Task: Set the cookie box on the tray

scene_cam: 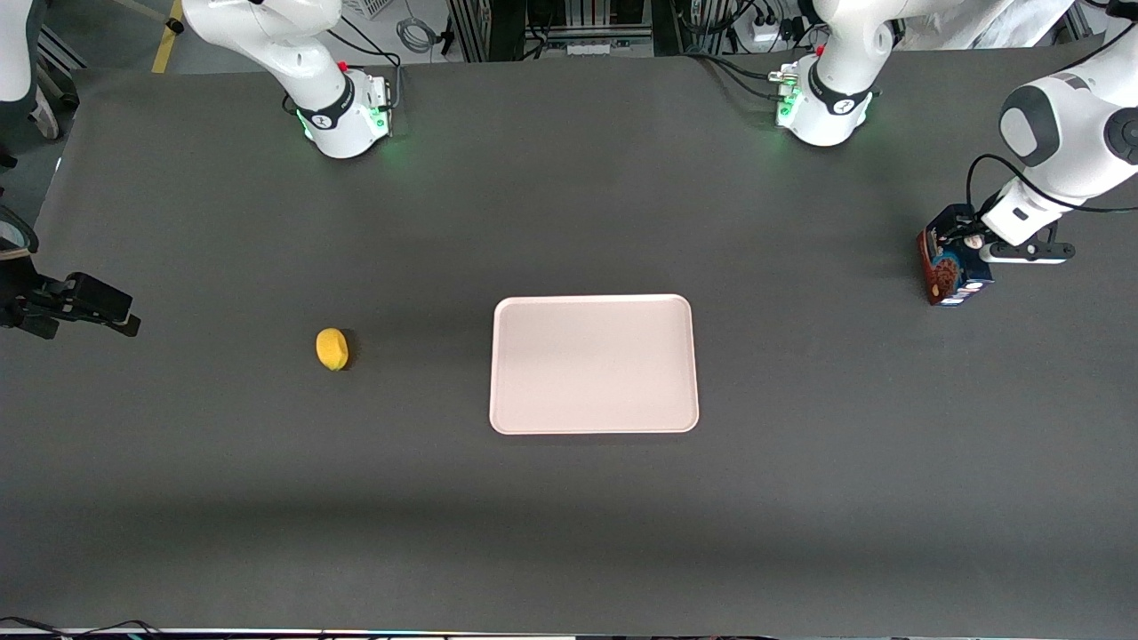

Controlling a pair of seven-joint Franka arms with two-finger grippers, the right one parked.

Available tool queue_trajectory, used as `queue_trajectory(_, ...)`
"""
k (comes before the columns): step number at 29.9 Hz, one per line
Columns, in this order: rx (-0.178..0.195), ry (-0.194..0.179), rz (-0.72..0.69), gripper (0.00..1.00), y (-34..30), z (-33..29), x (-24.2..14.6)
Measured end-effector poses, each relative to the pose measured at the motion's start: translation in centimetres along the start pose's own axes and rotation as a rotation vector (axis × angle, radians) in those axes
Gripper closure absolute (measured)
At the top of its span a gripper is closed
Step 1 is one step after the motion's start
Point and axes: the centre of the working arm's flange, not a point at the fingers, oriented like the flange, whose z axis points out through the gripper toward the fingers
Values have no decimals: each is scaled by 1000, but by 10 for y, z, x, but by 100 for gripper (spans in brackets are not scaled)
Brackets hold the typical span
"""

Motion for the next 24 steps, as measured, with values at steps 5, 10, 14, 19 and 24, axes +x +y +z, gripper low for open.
queue_trajectory(5, -1, -5, 0, 16, 0, 2, 0)
queue_trajectory(10, -3, -4, -3, 40, 0, 2, 0)
queue_trajectory(14, -6, -1, -10, 65, 0, 1, 0)
queue_trajectory(19, -7, 0, -12, 72, 0, 1, 0)
queue_trajectory(24, -6, 3, -15, 72, -2, -1, 2)
